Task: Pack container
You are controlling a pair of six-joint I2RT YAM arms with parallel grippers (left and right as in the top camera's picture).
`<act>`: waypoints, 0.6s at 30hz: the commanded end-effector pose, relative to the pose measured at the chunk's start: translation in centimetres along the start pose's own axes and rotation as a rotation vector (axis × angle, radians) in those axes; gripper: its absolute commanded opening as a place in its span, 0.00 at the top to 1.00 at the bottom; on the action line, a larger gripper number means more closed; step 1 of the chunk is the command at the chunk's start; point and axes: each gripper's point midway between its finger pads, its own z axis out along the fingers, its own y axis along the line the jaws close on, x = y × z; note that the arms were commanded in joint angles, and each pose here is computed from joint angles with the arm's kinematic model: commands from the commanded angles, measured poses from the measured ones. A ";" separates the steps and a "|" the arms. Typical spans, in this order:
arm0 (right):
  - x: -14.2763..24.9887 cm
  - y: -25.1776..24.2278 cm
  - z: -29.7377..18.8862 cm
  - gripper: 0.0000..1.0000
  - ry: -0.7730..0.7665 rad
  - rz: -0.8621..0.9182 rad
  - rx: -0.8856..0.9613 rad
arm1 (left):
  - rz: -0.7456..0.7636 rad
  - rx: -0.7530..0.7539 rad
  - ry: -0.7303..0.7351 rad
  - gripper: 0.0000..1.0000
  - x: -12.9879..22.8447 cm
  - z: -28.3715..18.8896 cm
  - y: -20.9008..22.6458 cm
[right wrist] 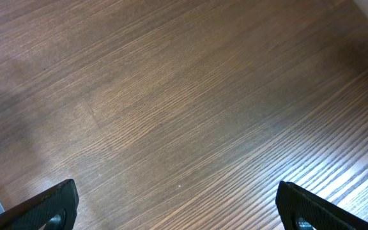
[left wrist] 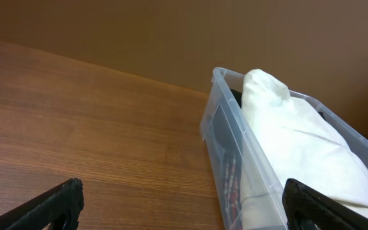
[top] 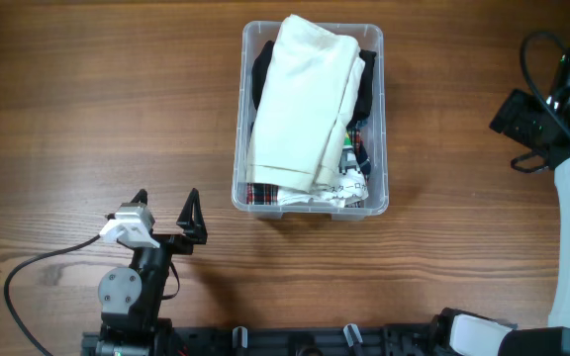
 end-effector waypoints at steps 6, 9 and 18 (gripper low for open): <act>-0.7 -0.3 -0.7 0.00 -0.030 0.007 0.009 | 0.020 0.000 0.000 0.00 0.2 0.0 0.1; -0.7 -0.3 -0.7 0.00 -0.030 0.007 0.009 | 0.027 -0.014 -0.005 0.00 0.1 0.0 0.4; -0.7 -0.3 -0.7 0.00 -0.030 0.007 0.009 | 0.367 -0.111 0.056 0.00 1.2 0.3 2.3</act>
